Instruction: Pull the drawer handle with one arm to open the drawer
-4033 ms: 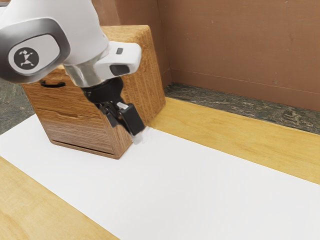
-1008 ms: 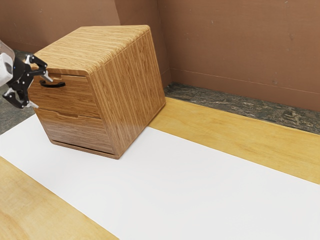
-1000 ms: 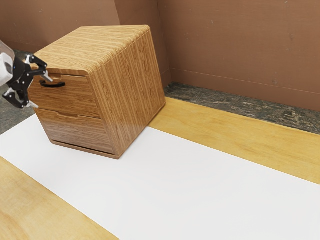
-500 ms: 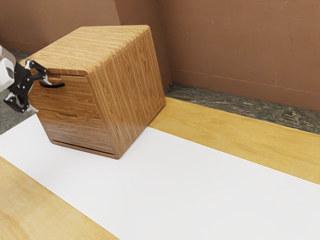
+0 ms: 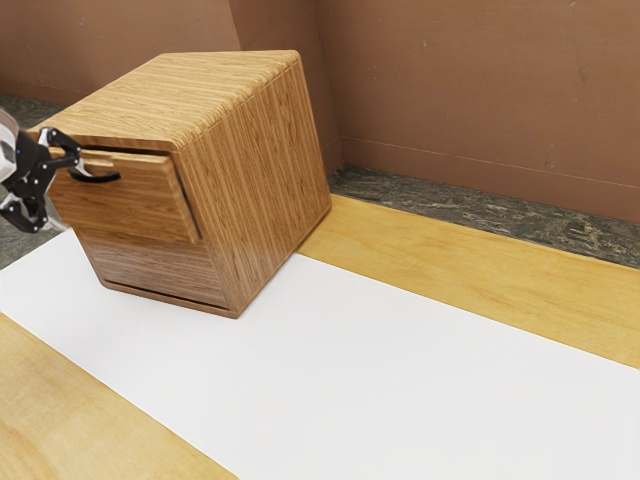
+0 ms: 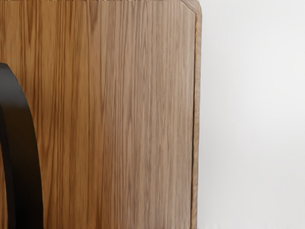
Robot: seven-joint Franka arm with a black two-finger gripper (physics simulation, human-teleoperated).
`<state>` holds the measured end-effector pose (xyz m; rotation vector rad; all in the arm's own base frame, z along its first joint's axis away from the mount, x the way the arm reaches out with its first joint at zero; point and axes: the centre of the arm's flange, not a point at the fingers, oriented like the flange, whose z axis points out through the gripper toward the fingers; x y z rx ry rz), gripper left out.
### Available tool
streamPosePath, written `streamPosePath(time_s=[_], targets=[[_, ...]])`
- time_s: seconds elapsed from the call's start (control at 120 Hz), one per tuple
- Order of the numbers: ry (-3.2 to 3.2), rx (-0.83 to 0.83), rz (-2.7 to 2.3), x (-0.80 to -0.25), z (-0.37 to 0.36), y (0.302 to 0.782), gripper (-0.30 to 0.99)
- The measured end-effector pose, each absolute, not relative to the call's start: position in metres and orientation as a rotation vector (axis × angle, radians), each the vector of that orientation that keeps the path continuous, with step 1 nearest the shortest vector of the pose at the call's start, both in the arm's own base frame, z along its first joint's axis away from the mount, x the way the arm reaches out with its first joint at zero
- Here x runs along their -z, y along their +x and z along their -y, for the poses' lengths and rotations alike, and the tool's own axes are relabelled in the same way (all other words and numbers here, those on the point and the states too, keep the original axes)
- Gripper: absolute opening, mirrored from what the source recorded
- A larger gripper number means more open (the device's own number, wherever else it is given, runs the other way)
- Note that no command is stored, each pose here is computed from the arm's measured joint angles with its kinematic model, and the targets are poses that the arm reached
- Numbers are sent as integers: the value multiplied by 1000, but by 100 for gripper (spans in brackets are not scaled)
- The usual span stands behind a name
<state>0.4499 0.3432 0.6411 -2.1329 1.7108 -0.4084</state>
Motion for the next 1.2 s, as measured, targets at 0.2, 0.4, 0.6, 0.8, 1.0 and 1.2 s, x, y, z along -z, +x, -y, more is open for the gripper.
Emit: streamPosePath(time_s=[0.2,0.4,0.6,0.8,1.0,1.2], targets=[[-2142,392,-1690,-646,-339,429,62],[-2161,407,-1670,-645,-339,403,68],[-2173,417,-1656,-643,-332,375,69],[-2178,445,-1634,-644,-320,341,66],[-2185,462,-1611,-643,-313,309,69],[-2187,455,-1591,-645,-306,289,67]])
